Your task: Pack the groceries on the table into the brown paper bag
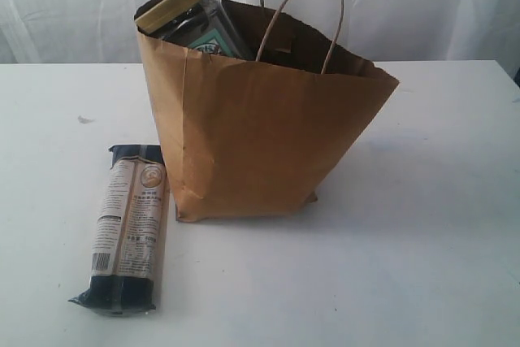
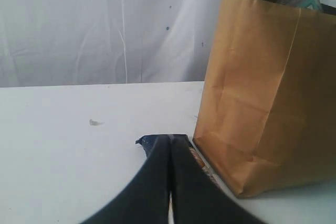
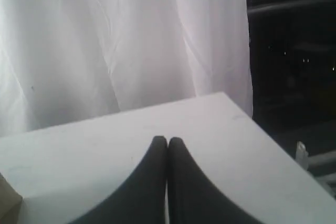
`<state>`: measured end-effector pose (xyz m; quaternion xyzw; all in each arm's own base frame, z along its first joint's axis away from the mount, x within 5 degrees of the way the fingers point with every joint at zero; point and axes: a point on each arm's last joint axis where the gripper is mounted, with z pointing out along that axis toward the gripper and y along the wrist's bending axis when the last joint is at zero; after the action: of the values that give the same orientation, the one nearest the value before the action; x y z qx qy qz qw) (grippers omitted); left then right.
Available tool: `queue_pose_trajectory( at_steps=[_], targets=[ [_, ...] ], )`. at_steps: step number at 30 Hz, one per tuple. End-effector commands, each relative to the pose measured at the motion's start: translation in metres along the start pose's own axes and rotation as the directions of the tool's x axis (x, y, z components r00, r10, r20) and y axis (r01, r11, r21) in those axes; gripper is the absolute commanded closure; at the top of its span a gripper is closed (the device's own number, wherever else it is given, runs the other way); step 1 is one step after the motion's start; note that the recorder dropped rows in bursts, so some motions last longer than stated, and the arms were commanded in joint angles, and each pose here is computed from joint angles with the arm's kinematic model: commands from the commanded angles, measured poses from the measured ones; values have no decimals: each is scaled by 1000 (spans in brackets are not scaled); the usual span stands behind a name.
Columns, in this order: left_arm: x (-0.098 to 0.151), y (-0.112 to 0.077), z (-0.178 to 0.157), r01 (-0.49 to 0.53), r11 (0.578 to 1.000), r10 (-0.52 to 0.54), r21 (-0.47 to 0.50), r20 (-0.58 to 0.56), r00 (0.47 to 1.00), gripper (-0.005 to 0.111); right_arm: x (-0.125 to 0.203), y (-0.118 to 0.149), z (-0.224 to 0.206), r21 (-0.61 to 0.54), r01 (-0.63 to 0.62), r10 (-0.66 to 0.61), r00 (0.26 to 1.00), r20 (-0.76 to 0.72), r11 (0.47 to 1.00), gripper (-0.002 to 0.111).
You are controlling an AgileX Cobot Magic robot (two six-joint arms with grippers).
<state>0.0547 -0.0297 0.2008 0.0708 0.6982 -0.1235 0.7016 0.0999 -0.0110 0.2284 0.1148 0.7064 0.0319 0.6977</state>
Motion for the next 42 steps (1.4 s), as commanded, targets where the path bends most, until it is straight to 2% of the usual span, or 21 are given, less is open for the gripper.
queue_pose_trajectory(
  at_steps=[1,2,4,7,19,22,25,29,32,34,35,36,37,38,39,41,42],
  targets=[
    [1,-1,0,-8,1000,8,5,-4,1000,107,18,-5,-2,18,38,-37,997,-64,999,108],
    [1,-1,0,-8,1000,8,5,-4,1000,107,23,-5,-3,2,173,-171,979,-113,985,108],
    [1,-1,0,-8,1000,8,5,-4,1000,107,30,-5,-4,-34,303,-304,936,-178,952,108],
    [1,-1,0,-8,1000,8,5,-4,1000,107,33,-5,-5,-32,250,-251,945,-211,968,108],
    [1,-1,0,-8,1000,8,5,-4,1000,107,32,-5,-5,-31,250,-251,945,-208,968,108],
    [2,-2,0,-8,1000,8,19,-7,1000,107,35,1,-4,-100,247,-263,939,-220,964,108],
    [1,-1,0,-8,1000,8,14,-6,1000,107,35,2,-4,-109,243,-262,940,-219,964,108],
    [1,-1,0,-8,1000,8,15,-7,1000,107,29,2,-15,-101,237,-247,964,-99,966,108],
    [1,-2,0,-8,1000,8,17,-7,1000,107,31,3,-29,-135,232,-245,965,-93,963,108],
    [1,-1,0,-8,1000,8,10,-6,1000,107,29,3,-40,-150,246,-253,967,-31,958,108],
    [1,-1,0,-8,1000,8,12,-6,1000,107,30,2,-44,-147,332,-337,942,-9,932,108],
    [1,-1,0,-8,1000,8,12,-6,1000,107,30,0,-44,-123,476,-479,878,6,871,108],
    [1,-1,0,-8,1000,8,12,-6,1000,107,30,-1,-44,-114,548,-551,834,1,829,108],
    [1,-1,0,-8,1000,8,12,-6,1000,107,33,-5,-44,-106,642,-647,762,-29,760,108],
    [1,-1,0,-8,1000,8,12,-6,1000,107,34,-6,-44,-104,674,-681,731,-46,731,108],
    [1,-1,0,-8,1000,8,12,-6,1000,107,36,-7,-44,-108,676,-683,727,-65,729,108],
    [1,-1,0,-8,1000,8,12,-6,1000,107,36,-6,-44,-116,641,-649,758,-67,759,108]
  ],
)
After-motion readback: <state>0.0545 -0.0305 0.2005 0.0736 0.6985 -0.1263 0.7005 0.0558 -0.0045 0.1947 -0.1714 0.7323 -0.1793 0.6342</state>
